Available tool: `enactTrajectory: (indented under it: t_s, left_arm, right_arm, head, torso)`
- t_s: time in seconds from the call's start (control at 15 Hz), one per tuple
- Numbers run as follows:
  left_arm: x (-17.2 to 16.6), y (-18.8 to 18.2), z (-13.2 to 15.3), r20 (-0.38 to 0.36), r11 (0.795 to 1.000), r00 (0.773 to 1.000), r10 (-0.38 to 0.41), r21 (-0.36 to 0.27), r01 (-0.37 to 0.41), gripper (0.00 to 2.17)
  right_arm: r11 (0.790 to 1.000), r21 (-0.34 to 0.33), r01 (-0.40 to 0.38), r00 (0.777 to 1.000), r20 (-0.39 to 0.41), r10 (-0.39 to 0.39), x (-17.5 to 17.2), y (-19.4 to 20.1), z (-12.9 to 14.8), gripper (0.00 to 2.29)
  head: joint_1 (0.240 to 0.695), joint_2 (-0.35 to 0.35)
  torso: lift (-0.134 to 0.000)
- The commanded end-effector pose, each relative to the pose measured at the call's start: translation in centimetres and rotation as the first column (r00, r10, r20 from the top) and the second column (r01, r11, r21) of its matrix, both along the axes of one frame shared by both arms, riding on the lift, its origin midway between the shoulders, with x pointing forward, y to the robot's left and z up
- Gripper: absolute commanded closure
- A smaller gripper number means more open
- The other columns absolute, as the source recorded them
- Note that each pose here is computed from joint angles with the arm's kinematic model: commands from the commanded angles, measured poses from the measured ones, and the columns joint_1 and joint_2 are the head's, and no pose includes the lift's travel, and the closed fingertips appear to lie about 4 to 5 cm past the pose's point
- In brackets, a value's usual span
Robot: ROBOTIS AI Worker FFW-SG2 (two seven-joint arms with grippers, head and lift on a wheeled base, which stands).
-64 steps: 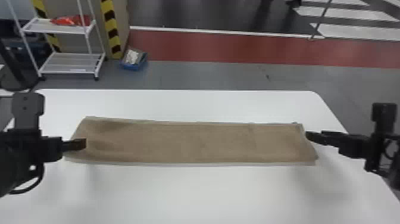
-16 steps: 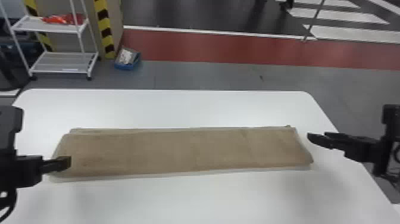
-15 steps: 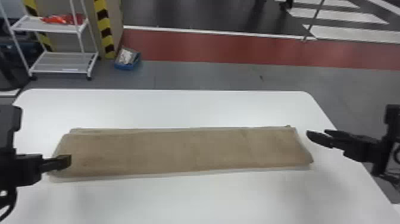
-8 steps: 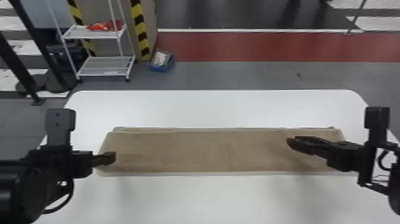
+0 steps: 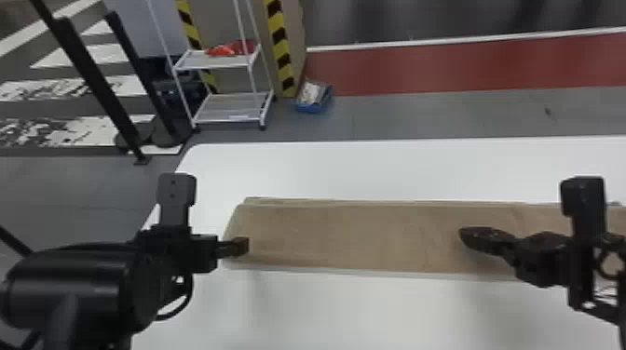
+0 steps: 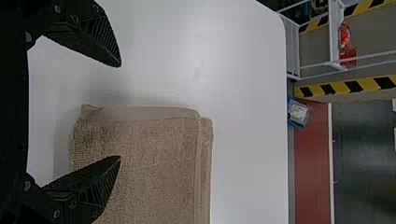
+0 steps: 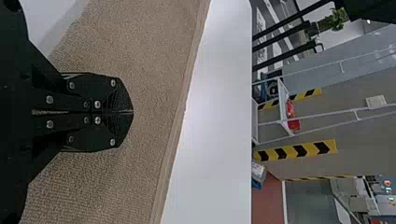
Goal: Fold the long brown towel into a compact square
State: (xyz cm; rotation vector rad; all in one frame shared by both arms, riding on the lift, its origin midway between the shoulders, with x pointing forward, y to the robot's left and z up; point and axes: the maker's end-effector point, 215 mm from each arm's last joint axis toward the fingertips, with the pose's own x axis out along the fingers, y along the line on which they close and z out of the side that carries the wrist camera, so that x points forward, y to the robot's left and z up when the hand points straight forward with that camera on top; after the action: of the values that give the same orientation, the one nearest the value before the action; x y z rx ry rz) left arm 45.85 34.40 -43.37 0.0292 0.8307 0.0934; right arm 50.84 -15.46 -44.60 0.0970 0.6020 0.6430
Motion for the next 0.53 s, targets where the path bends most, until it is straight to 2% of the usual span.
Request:
enactTrajectory:
  t_s: [0.0, 0.07, 0.2, 0.47]
  left_arm:
    - [-0.1, -0.3, -0.4, -0.008, 1.0, 1.0, -0.005, -0.007, 0.005, 0.26]
    - [0.0, -0.3, -0.5, -0.009, 1.0, 1.0, -0.006, -0.01, 0.006, 0.34]
    - [0.3, -0.6, -0.4, -0.009, 1.0, 1.0, -0.017, -0.019, 0.016, 0.64]
    - [0.6, -0.8, 0.0, -0.015, 0.999, 0.999, -0.028, -0.029, 0.028, 0.73]
  right_arm:
    - [0.999, -0.008, -0.034, 0.999, -0.014, 0.034, -0.4, 1.5, -1.2, 1.86]
    - [0.999, -0.007, -0.043, 0.999, -0.022, 0.043, -0.7, 2.0, -1.7, 1.87]
    - [0.998, -0.005, -0.056, 0.998, -0.031, 0.056, -0.9, 2.7, -2.2, 1.86]
    - [0.998, -0.001, -0.06, 0.997, -0.042, 0.06, -0.8, 3.0, -2.9, 1.86]
  head:
    - [0.695, 0.211]
    - [0.695, 0.217]
    - [0.695, 0.227]
    - [0.695, 0.241]
  torso:
    - [-0.125]
    - [-0.125]
    - [-0.125]
    - [-0.125]
